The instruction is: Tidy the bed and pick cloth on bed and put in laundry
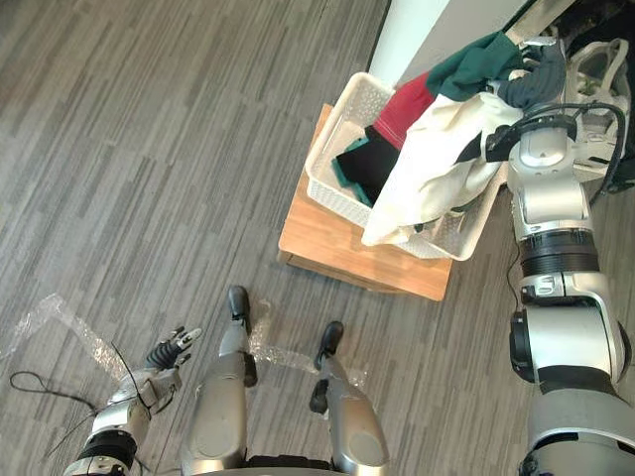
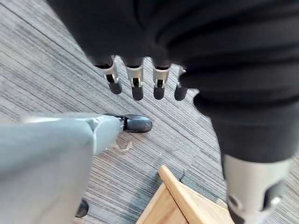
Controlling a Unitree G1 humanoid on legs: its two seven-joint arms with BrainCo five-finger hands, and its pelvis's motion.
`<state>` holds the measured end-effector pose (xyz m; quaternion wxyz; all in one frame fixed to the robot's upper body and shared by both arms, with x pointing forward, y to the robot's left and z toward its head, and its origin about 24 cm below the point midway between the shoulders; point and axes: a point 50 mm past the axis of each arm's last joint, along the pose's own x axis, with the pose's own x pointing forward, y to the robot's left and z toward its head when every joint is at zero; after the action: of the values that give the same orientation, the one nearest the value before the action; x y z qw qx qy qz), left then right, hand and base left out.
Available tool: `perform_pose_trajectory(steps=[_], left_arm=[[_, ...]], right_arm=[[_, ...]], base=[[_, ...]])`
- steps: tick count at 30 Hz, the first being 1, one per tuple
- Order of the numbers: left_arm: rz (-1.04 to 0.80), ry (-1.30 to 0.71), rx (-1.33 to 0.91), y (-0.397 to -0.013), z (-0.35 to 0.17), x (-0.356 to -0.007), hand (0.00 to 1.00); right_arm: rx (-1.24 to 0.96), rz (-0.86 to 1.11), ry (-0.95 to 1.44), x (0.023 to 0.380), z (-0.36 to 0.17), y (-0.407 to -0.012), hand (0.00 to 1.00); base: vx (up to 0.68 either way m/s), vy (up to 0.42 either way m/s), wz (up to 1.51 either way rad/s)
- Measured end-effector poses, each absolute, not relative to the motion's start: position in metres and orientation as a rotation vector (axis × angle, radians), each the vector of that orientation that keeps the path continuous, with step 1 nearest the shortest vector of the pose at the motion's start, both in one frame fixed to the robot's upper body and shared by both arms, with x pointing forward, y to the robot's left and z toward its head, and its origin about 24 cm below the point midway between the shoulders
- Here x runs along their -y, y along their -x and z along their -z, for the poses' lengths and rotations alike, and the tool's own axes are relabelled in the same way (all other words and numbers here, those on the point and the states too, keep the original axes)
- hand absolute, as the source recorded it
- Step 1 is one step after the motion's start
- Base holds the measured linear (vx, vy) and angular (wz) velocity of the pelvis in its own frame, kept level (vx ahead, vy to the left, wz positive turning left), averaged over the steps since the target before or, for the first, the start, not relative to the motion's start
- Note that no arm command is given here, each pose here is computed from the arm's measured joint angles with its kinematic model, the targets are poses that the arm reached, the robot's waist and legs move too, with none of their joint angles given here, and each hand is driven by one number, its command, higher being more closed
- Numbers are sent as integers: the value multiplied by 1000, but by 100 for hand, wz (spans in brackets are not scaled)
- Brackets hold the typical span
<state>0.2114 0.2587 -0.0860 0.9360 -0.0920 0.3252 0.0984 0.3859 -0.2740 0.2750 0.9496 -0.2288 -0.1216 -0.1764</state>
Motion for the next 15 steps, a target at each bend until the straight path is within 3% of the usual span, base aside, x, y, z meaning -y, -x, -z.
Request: perform_pose_trajectory(steps=[1, 9, 15], left_arm=[[-187, 184, -666, -213, 87, -255, 0], [-125, 206, -583, -235, 77, -237, 0], [-93, 266, -539, -238, 74, -225, 0]], right_arm=[[213, 341, 466, 273, -267, -389, 0], [-17, 194, 438, 265, -205, -397, 0], [88, 158, 499, 263, -180, -379, 0]], base=[[34, 18, 1], [10, 12, 3], [6, -3, -5]])
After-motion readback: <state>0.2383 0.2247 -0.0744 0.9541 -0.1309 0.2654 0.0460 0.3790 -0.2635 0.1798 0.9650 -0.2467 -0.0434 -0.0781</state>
